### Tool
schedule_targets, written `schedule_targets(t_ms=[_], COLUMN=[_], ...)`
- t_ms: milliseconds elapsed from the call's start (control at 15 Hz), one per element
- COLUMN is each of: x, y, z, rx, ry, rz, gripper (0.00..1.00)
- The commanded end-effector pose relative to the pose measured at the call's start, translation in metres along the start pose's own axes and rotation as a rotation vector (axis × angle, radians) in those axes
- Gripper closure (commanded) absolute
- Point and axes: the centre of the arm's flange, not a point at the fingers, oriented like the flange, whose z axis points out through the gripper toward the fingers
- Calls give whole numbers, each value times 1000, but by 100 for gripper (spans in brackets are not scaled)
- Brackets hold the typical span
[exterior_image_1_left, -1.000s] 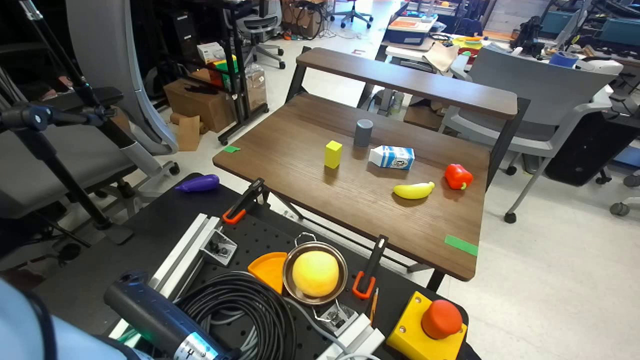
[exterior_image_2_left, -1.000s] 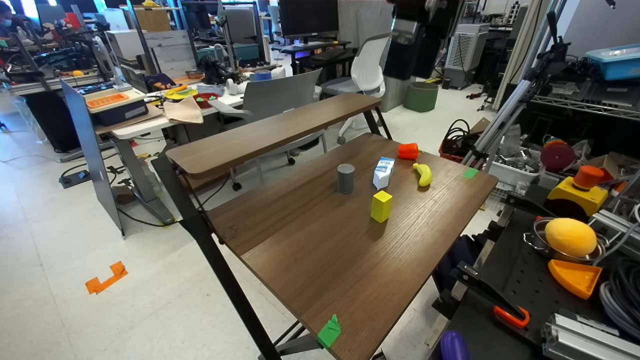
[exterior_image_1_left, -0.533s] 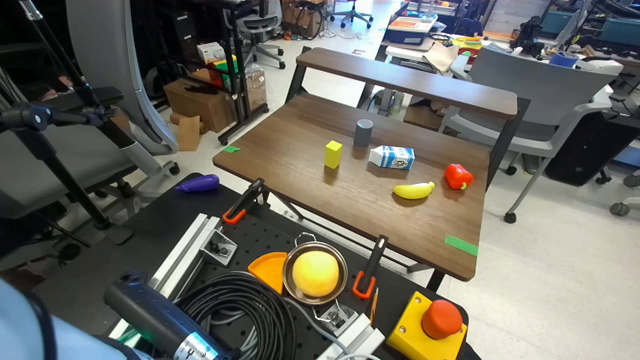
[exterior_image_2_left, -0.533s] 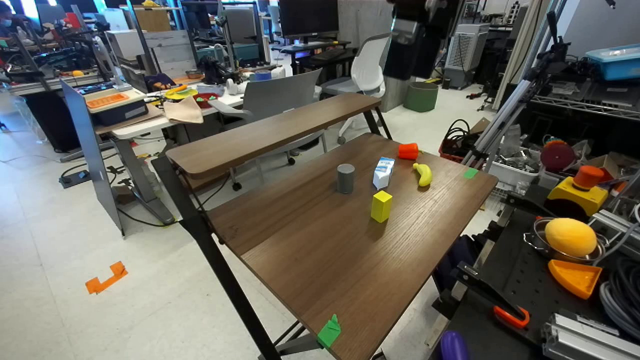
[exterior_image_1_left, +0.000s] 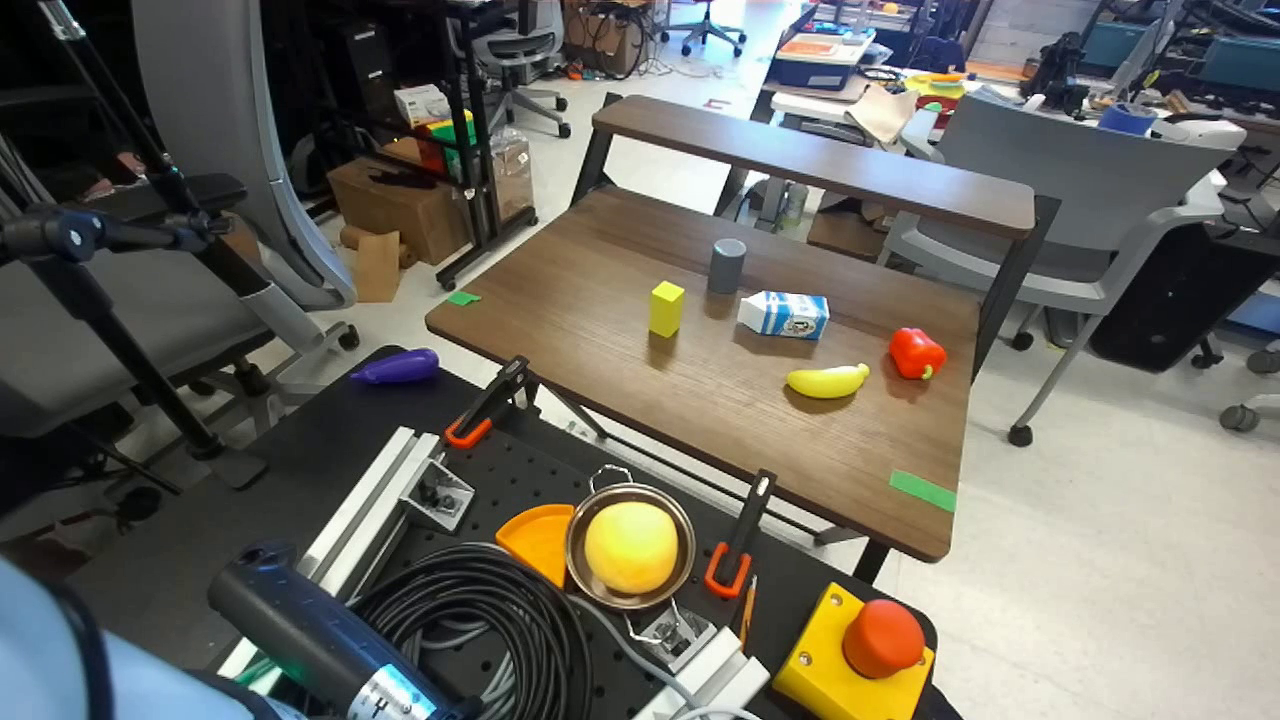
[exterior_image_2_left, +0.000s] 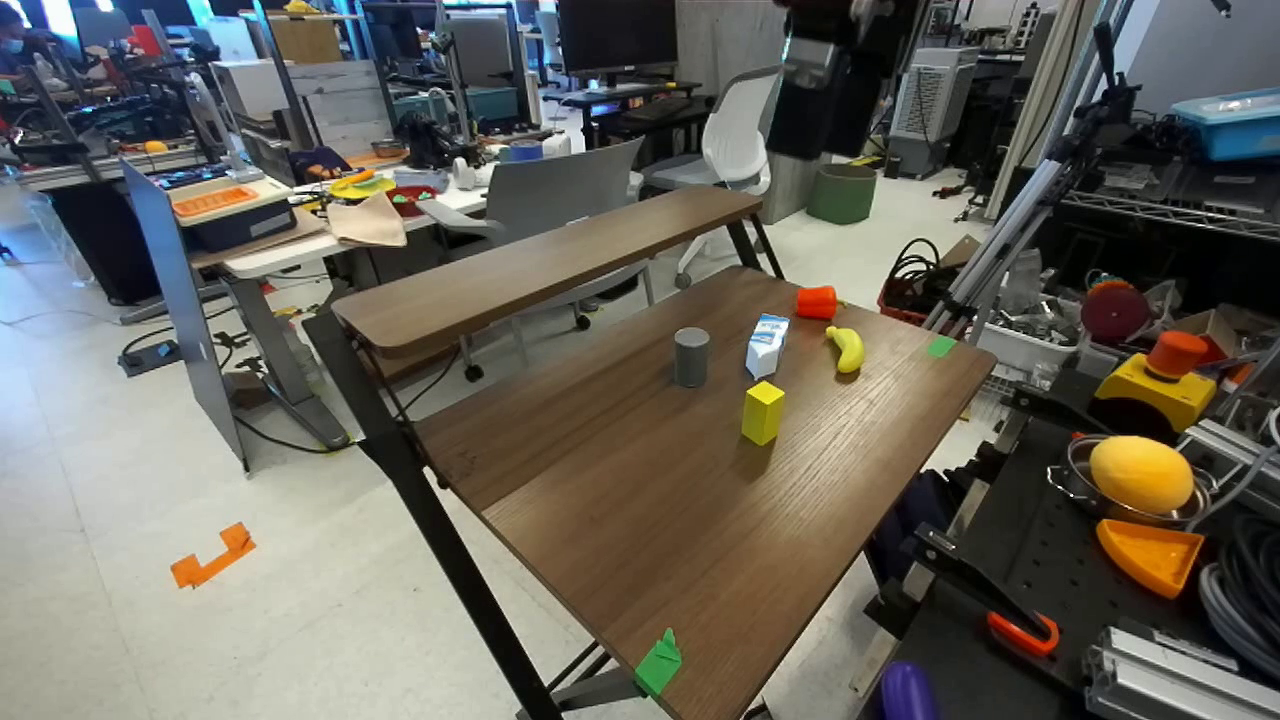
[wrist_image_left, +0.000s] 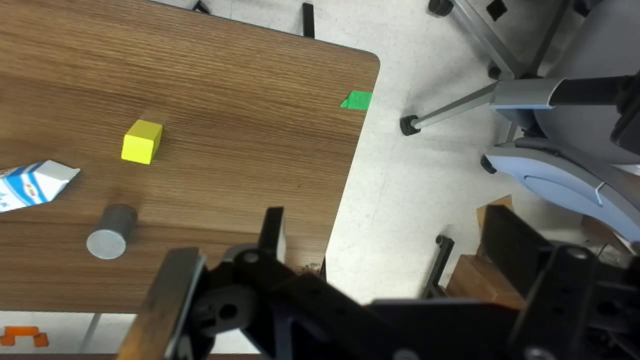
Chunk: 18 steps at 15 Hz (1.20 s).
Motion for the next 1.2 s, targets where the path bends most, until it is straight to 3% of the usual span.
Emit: schedule_targets(t_ms=[0, 333, 667, 1133], x=[0, -9, -22, -19], y=[0, 9, 53, 115], z=[0, -1, -14, 9], rx=[0, 10, 24, -8], ry=[0, 24, 73, 133], rz=[0, 8, 89, 268], gripper=[0, 0, 0, 0])
